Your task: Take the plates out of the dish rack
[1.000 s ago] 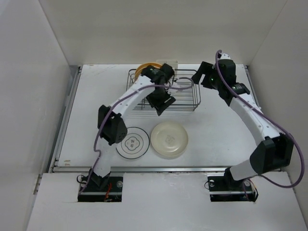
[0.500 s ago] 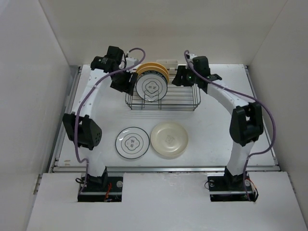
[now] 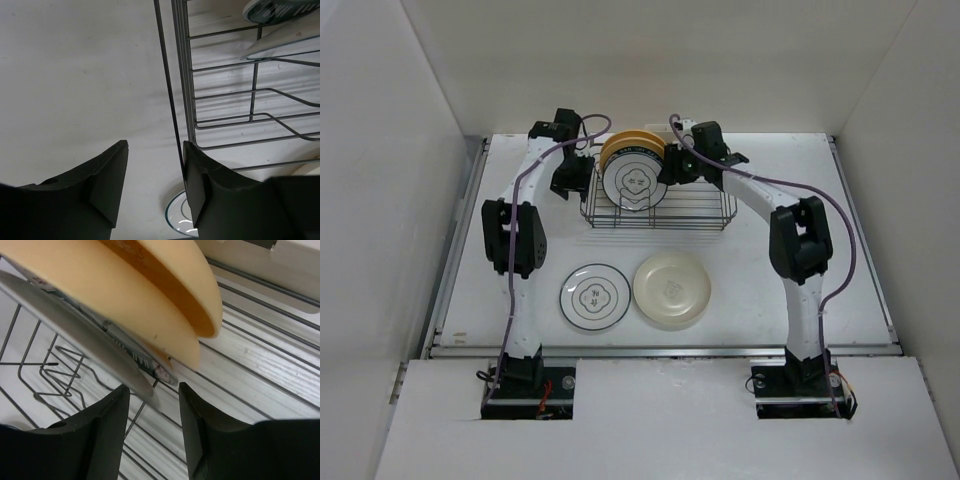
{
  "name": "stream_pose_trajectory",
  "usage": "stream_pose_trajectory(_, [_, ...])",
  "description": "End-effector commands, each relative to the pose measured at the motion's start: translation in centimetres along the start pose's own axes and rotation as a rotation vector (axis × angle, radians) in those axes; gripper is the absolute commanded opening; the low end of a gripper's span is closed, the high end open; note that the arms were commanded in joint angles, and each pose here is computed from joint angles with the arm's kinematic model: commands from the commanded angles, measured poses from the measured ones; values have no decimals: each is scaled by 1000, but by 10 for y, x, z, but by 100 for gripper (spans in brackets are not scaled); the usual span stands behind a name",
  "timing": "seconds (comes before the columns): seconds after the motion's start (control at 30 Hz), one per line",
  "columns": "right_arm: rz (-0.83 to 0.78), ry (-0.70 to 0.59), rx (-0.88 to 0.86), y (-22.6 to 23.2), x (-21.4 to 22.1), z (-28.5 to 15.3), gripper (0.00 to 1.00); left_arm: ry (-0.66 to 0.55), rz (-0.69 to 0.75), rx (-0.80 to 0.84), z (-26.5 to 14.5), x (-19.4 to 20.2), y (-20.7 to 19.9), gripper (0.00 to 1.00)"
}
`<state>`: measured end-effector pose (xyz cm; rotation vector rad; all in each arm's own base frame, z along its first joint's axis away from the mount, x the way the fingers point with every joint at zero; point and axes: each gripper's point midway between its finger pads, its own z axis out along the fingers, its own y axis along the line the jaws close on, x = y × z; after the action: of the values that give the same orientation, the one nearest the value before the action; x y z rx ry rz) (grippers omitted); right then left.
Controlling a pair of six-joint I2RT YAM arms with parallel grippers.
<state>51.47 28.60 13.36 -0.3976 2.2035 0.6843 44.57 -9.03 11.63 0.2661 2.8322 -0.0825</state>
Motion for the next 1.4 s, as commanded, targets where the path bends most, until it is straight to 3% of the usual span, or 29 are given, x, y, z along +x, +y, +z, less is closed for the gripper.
stream_pose_trajectory(0.0, [-48, -69, -41, 12, -31, 1, 50, -61, -20, -24, -15, -17, 4, 44])
stream_pose_trajectory(0.07, [-56, -61, -48, 10, -28, 8, 47, -36, -29, -15, -9, -13, 2, 42])
stream_pose_trajectory(0.1, [-60, -67, -60, 13, -32, 7, 40, -22, -29, 3, -3, -11, -1, 41])
stream_pose_trajectory(0.27, [-103, -52, -143, 28, -32, 1, 13, 59, -43, 61, 9, 4, -11, 15])
stream_pose_trajectory(0.3, [-121, -53, -143, 28, -32, -3, 10, 59, -43, 61, 9, 4, -11, 3])
stream_pose_trajectory(0.33, [-135, -67, -145, 30, -34, -6, 2, 69, -53, 74, 12, 6, -14, 0])
stream_pose_trajectory(0.37, [-143, -67, -123, 25, -31, -8, 0, 78, -63, 86, 11, 8, -16, 0])
stream_pose_trajectory(0.57, [-203, -111, -21, 21, -49, -31, 7, 90, -92, 107, 12, 10, -21, 0])
stream_pose_trajectory(0.63, [-210, -112, 18, 17, -53, -38, 7, 89, -92, 94, 13, 10, -19, 0])
stream_pose_trajectory(0.7, [-206, -107, 50, 12, -51, -41, 1, 80, -100, 81, 9, 9, -17, 0])
stream_pose_trajectory(0.93, [-241, -220, 11, 35, -85, -77, 0, 80, -122, 71, 7, 10, -17, 0])
stream_pose_trajectory(1.1, [-238, -330, -65, 72, -120, -132, 0, 76, -190, 124, 7, 13, -24, 0])
stream_pose_trajectory(1.27, [-225, -184, -275, 108, -72, -143, 0, 70, -234, 157, 3, 13, -22, 0])
stream_pose_trajectory(1.37, [-217, -4, -429, 132, -7, -134, 0, 80, -255, 173, 4, 15, -22, 0])
